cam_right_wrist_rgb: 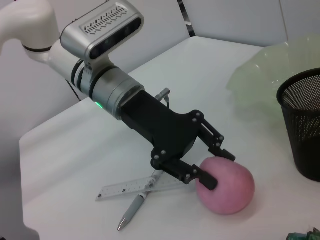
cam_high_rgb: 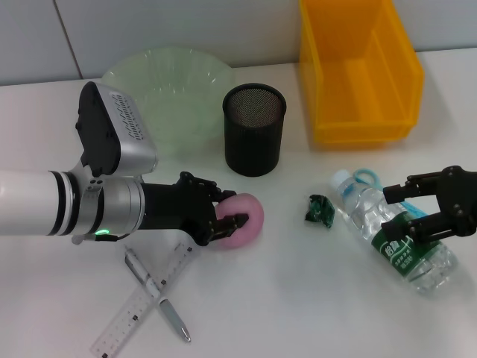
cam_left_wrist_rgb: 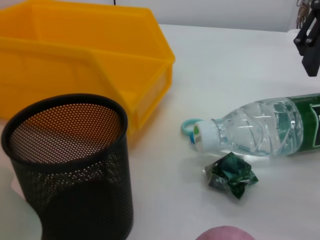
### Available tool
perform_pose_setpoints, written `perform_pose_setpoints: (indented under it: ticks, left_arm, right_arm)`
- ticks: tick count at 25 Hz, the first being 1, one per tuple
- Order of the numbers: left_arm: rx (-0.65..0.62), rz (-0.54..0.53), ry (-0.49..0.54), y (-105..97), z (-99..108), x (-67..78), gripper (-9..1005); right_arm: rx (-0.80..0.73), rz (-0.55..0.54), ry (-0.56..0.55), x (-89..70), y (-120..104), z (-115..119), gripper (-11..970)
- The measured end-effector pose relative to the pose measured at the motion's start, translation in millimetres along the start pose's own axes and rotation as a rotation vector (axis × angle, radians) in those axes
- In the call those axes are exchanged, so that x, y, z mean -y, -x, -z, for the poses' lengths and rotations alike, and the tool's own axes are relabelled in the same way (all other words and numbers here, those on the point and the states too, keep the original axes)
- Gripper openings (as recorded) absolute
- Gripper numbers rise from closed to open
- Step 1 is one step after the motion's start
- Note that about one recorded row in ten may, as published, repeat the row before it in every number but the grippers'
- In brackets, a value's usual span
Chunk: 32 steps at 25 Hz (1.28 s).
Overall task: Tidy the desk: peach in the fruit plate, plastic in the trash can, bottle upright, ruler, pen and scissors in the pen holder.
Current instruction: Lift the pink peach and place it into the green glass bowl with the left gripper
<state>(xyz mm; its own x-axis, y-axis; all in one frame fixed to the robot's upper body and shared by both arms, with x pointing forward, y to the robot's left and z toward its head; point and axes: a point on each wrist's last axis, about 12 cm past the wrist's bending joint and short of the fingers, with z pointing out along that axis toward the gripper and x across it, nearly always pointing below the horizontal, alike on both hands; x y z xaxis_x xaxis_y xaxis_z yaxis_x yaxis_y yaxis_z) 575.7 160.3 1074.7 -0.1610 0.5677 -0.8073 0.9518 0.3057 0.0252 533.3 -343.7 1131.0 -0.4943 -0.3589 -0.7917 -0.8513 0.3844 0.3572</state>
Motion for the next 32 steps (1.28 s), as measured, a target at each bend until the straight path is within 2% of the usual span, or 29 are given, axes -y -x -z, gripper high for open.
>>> perform_pose_setpoints:
  ticks: [3, 7, 8, 9, 11, 13, 15, 17, 18, 20, 21, 22, 24, 25, 26, 32]
  left_arm:
    - [0.005, 0.003, -0.012, 0.6, 0.8, 1.4, 471]
    - [0.019, 0.013, -0.021, 2.3, 3.2, 2.0, 366]
    - [0.086, 0.041, -0.042, 10.5, 19.3, 3.0, 340]
    - [0.086, 0.041, -0.042, 10.5, 19.3, 3.0, 333]
    - [0.128, 0.05, -0.024, 14.9, 32.9, 0.2, 320]
    - [0.193, 0.054, 0.044, 17.1, 58.1, -5.5, 307]
    - [0.233, 0.05, 0.099, 17.9, 74.3, -9.4, 291]
    - [0.233, 0.05, 0.099, 17.9, 74.3, -9.4, 274]
    - [0.292, 0.056, 0.187, 16.9, 93.6, -17.5, 266]
    - [0.351, 0.084, 0.275, 10.8, 105.0, -28.0, 249]
    - [0.351, 0.084, 0.275, 10.8, 105.0, -28.0, 237]
    - [0.385, 0.102, 0.318, 7.7, 108.4, -33.0, 225]
    - [0.501, 0.168, 0.471, -5.6, 112.4, -49.5, 209]
    - [0.501, 0.168, 0.471, -5.6, 112.4, -49.5, 204]
    - [0.538, 0.183, 0.521, -10.5, 109.4, -54.9, 200]
    - [0.554, 0.183, 0.566, -12.3, 89.5, -64.7, 173]
  right_arm:
    - [0.001, -0.003, 0.001, -0.2, -0.7, 0.0, 798]
    - [0.0, -0.003, 0.0, -0.1, -0.8, 0.1, 795]
    - [0.001, -0.003, 0.0, -0.1, -0.9, 0.1, 795]
    - [0.001, -0.003, 0.0, -0.1, -0.9, 0.1, 794]
    - [0.001, -0.004, 0.0, -0.1, -1.0, 0.1, 793]
    - [0.002, -0.005, 0.0, -0.1, -1.2, 0.0, 792]
    - [0.002, -0.006, 0.0, -0.2, -1.4, 0.0, 791]
    - [0.002, -0.007, 0.0, -0.2, -1.9, 0.0, 789]
    - [0.003, -0.009, 0.0, -0.3, -2.3, 0.1, 789]
    - [0.003, -0.009, 0.0, -0.4, -2.5, 0.1, 788]
    - [0.003, -0.009, 0.0, -0.4, -2.5, -0.1, 787]
    - [0.003, -0.01, 0.001, -0.5, -2.7, -0.2, 787]
    - [0.004, -0.011, 0.002, -0.8, -3.2, -0.7, 785]
    - [0.004, -0.011, 0.002, -0.8, -3.2, -0.7, 785]
    - [0.004, -0.012, 0.003, -1.0, -3.4, -1.0, 784]
    - [0.0, -0.01, 0.008, -1.5, -3.4, -1.3, 781]
